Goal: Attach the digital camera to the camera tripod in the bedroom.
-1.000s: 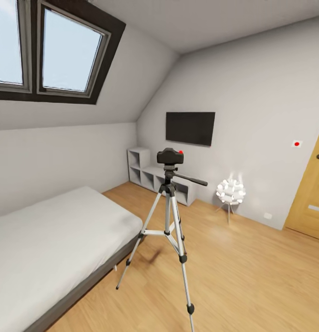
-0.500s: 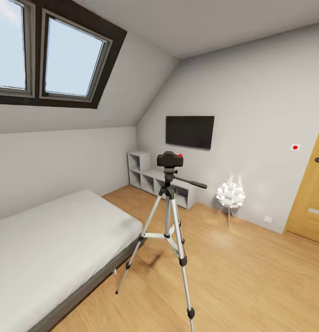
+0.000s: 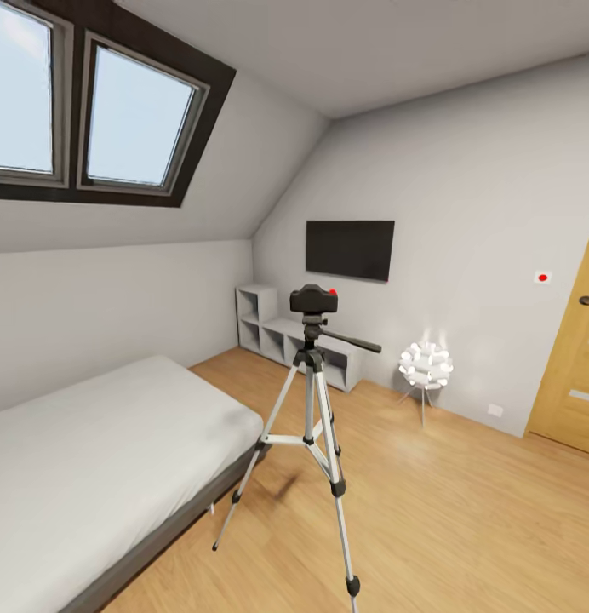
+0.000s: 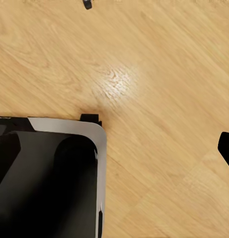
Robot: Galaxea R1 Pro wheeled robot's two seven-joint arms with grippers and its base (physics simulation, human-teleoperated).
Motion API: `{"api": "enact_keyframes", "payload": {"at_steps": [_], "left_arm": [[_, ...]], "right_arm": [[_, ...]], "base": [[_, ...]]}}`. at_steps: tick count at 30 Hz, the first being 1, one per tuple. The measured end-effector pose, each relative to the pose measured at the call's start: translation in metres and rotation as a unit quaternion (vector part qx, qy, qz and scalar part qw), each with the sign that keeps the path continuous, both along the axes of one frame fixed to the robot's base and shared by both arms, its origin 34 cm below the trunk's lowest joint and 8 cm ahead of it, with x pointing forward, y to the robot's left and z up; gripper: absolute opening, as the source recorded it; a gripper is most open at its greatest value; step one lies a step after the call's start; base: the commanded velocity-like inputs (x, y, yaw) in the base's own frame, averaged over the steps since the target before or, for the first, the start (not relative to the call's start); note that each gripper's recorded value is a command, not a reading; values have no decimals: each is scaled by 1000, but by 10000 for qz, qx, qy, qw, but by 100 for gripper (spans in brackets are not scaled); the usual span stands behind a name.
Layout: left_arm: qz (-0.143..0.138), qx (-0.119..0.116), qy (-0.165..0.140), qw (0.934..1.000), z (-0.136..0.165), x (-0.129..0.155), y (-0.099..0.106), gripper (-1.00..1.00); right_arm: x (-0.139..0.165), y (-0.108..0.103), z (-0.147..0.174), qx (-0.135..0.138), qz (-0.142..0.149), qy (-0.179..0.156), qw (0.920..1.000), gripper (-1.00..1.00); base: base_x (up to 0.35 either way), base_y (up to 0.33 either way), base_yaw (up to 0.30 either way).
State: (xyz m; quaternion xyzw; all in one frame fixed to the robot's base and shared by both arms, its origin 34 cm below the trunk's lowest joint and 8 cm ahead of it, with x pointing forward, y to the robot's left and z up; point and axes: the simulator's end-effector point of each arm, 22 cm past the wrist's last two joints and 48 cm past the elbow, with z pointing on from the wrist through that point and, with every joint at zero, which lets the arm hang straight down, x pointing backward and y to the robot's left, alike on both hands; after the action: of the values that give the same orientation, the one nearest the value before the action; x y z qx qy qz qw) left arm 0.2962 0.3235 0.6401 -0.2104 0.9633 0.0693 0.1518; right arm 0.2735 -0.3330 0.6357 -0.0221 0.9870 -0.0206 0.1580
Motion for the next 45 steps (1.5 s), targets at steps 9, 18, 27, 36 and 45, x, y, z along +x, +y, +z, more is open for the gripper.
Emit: {"api": "enact_keyframes", "payload": {"at_steps": [9,18,27,36,45], "left_arm": [[20,-3,-56,10000,2,4,1,100],[-12,-23,-86,10000,3,7,-1,100],[-5,-32,-94,10000,3,7,-2,100],[-10,-27,-91,10000,3,7,-1,100],[-1,-30,-92,10000,3,7,-1,100]], "right_arm": [[3,1,1,4,7,-38,10000,100],[2,0,1,-38,33,-9,10000,100],[2,1,1,-38,28,9,10000,100],[1,-1,1,-53,52,16,10000,100],[1,-1,1,-54,54,16,10000,100]], "base": [[0,0,0],[0,0,0],[0,0,0],[0,0,0],[0,0,0]]}}
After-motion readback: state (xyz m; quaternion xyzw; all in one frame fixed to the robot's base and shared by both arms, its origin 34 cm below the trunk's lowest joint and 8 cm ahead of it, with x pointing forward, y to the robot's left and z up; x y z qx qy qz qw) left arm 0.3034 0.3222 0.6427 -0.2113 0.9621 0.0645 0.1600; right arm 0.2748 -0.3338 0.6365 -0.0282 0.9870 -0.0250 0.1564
